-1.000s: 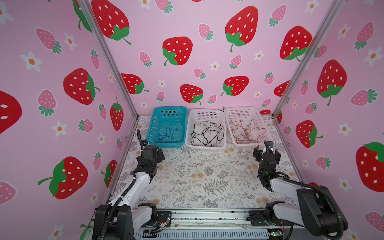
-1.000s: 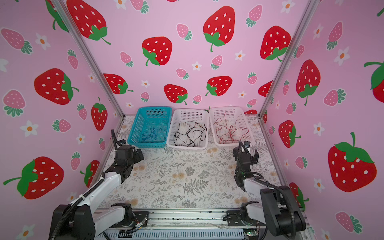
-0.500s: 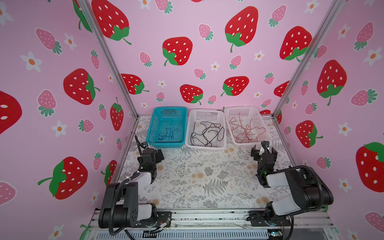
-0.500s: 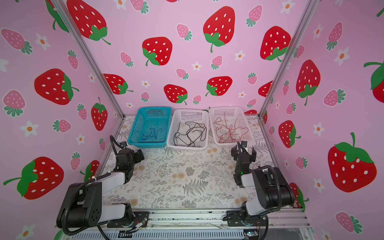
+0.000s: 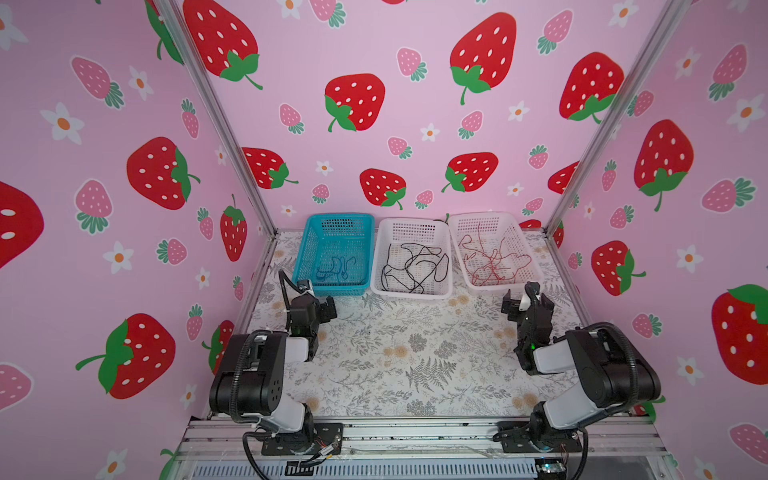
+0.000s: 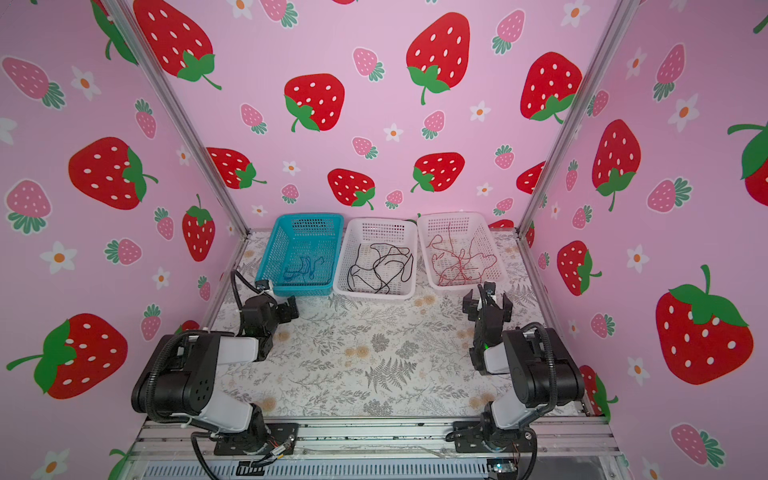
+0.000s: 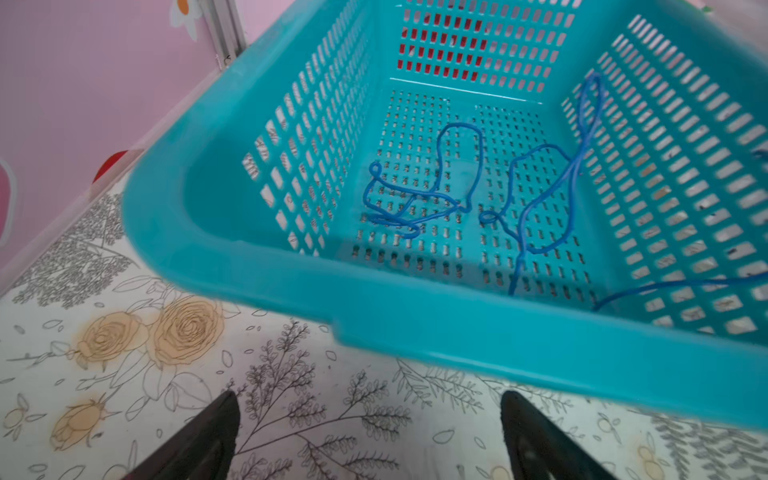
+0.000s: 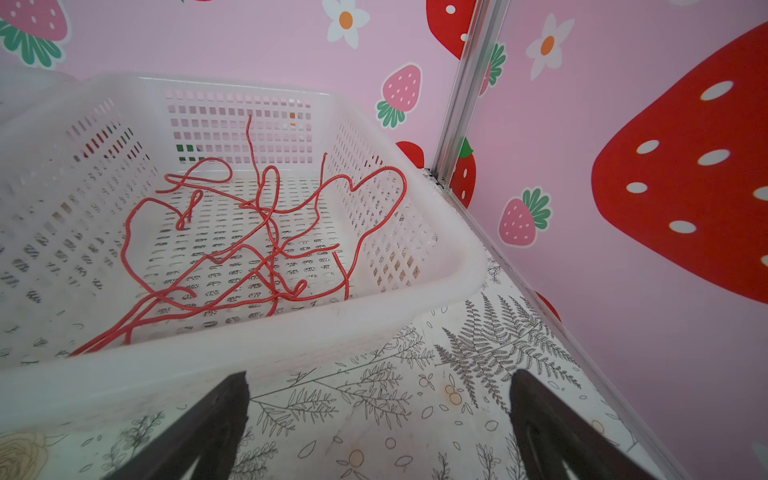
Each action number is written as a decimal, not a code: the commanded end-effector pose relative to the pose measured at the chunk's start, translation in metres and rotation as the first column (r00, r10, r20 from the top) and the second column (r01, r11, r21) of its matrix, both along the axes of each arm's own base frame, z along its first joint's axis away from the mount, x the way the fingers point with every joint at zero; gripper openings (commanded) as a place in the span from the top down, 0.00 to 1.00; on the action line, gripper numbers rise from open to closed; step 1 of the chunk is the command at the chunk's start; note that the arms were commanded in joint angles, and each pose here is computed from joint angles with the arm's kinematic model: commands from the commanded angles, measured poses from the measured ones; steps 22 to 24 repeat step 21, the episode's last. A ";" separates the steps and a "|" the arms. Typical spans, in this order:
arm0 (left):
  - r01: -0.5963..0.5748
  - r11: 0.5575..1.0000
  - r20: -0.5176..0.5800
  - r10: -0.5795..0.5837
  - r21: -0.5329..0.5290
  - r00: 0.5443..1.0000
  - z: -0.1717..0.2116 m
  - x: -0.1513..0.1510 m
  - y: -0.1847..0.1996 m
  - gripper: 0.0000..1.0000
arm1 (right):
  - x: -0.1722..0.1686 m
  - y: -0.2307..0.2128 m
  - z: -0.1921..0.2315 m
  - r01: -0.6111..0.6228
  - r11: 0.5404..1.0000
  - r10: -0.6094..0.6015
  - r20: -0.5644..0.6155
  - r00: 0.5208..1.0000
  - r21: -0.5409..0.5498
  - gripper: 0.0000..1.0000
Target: Untangle the cables
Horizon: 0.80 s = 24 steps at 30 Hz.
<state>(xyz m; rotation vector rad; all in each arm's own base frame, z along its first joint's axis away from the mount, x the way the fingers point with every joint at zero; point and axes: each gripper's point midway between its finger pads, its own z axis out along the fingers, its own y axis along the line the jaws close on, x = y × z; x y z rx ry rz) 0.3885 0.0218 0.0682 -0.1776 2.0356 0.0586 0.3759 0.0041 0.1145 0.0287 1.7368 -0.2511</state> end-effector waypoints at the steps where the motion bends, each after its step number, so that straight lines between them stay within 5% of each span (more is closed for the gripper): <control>1: 0.015 0.999 0.043 -0.017 0.053 0.999 0.017 0.013 -0.003 0.01 | 0.001 -0.001 0.010 -0.003 1.000 0.002 0.041 0.999 0.010 0.01; 24: 0.012 0.998 0.046 -0.015 0.057 0.999 0.018 0.012 -0.003 0.01 | 0.003 -0.001 0.008 -0.029 0.999 0.028 0.034 0.999 0.025 0.01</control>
